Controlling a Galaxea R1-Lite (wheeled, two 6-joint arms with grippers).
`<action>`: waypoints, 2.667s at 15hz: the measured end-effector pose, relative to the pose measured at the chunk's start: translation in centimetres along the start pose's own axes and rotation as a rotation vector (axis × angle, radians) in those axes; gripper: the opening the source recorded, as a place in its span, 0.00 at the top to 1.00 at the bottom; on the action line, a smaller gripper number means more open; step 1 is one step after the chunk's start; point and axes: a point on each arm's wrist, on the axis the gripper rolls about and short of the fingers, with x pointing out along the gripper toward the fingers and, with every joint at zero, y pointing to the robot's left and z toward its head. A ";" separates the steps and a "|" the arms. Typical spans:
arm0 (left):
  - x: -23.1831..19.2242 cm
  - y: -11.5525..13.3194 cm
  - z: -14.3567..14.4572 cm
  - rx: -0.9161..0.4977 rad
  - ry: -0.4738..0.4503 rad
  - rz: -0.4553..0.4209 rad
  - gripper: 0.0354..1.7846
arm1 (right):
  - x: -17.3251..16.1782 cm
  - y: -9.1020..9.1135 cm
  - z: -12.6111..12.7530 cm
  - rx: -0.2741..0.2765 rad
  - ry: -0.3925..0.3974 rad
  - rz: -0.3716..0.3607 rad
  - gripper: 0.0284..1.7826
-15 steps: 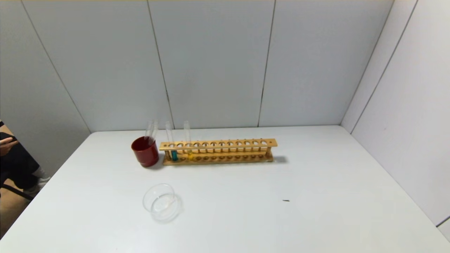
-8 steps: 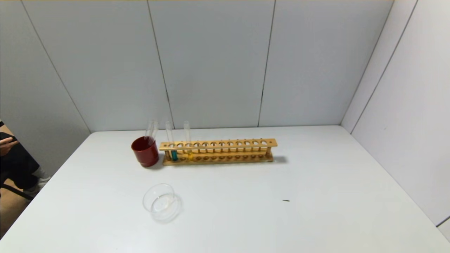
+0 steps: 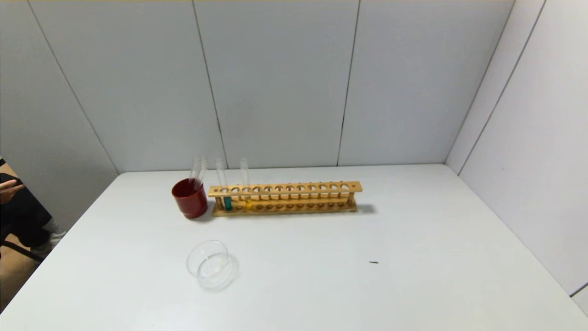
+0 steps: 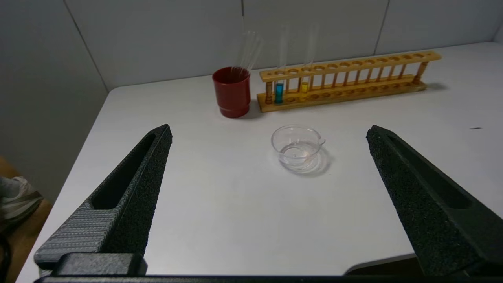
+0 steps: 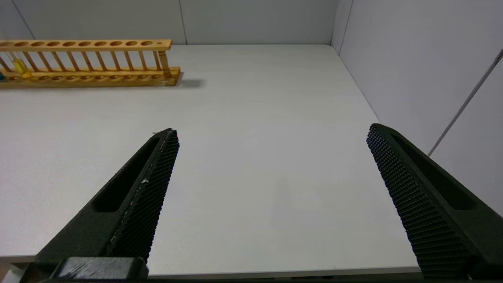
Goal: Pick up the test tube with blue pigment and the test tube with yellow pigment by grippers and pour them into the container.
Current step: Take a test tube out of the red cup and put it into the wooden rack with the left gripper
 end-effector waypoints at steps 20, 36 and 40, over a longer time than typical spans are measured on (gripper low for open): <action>30.2 0.7 4.3 -0.134 0.440 -0.191 0.02 | 0.0 0.0 0.0 0.000 0.000 0.000 0.02; 37.8 -1.8 -3.9 -0.145 0.487 -0.233 0.02 | 0.0 0.0 0.0 0.000 0.000 0.000 0.02; 39.7 -1.9 -5.0 -0.135 0.492 -0.194 0.02 | 0.0 0.0 0.0 0.000 0.000 0.000 0.02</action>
